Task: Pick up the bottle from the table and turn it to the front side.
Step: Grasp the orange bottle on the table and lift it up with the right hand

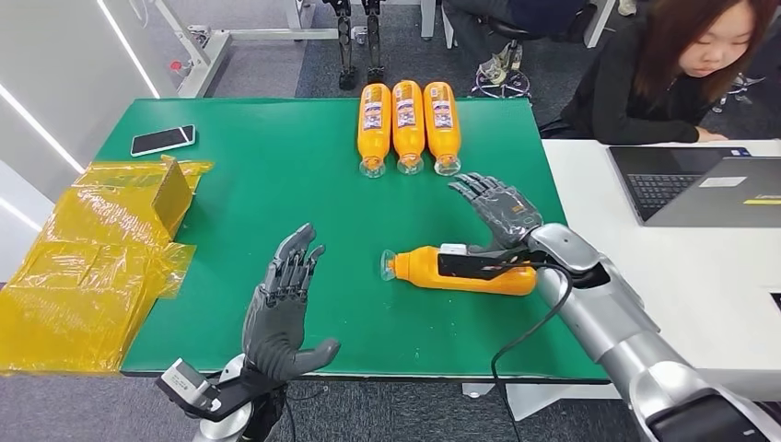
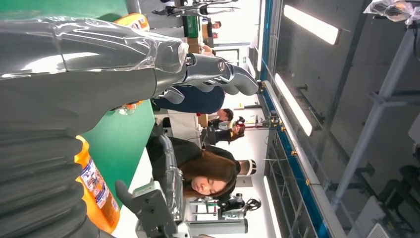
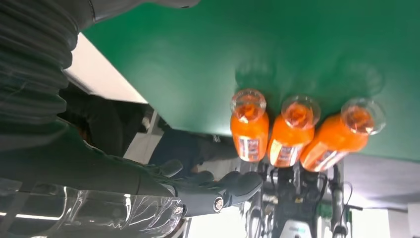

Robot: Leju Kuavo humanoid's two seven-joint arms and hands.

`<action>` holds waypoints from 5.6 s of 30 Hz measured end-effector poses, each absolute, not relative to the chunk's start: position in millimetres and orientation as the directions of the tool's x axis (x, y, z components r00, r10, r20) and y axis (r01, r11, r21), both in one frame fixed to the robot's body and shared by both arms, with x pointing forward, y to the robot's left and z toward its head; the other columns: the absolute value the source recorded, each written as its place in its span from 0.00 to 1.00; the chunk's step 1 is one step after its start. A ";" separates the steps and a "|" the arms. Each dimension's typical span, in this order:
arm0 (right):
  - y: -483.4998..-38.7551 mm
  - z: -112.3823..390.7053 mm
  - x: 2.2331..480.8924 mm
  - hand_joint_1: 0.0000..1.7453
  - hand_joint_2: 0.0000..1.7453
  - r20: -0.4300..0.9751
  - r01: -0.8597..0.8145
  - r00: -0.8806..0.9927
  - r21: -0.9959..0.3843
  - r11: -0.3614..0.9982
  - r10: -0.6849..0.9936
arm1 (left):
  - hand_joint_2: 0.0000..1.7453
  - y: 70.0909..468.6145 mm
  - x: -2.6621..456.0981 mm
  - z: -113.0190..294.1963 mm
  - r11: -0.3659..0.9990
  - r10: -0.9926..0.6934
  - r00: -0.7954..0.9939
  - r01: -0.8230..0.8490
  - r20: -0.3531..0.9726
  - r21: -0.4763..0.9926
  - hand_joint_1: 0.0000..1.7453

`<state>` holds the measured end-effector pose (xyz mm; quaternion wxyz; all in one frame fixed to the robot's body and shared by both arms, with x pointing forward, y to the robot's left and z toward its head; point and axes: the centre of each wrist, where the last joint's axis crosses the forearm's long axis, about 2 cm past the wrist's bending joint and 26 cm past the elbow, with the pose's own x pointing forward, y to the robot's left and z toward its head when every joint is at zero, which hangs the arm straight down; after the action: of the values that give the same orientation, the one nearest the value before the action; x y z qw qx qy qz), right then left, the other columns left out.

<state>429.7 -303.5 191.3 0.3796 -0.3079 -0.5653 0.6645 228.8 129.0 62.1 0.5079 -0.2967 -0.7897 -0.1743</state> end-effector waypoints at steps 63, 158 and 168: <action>-298.3 143.1 430.2 1.00 1.00 0.101 -0.366 -0.484 -0.926 -0.096 0.869 | 1.00 135.5 215.2 53.7 0.785 0.265 -0.299 0.619 0.917 -0.025 0.00; -190.8 68.2 303.2 1.00 1.00 0.458 -0.082 -0.589 -0.854 0.514 0.666 | 1.00 151.6 224.4 54.9 0.856 0.244 -0.271 0.512 0.931 -0.075 0.00; -189.4 79.5 280.5 1.00 1.00 0.531 -0.012 -0.620 -0.742 0.670 0.577 | 1.00 151.3 224.5 55.9 0.850 0.244 -0.265 0.521 0.933 -0.075 0.00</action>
<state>280.5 -189.4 79.5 0.4005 -0.1720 -0.8214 0.3679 224.5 151.3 55.9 0.5553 -0.2436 -0.7854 -0.1246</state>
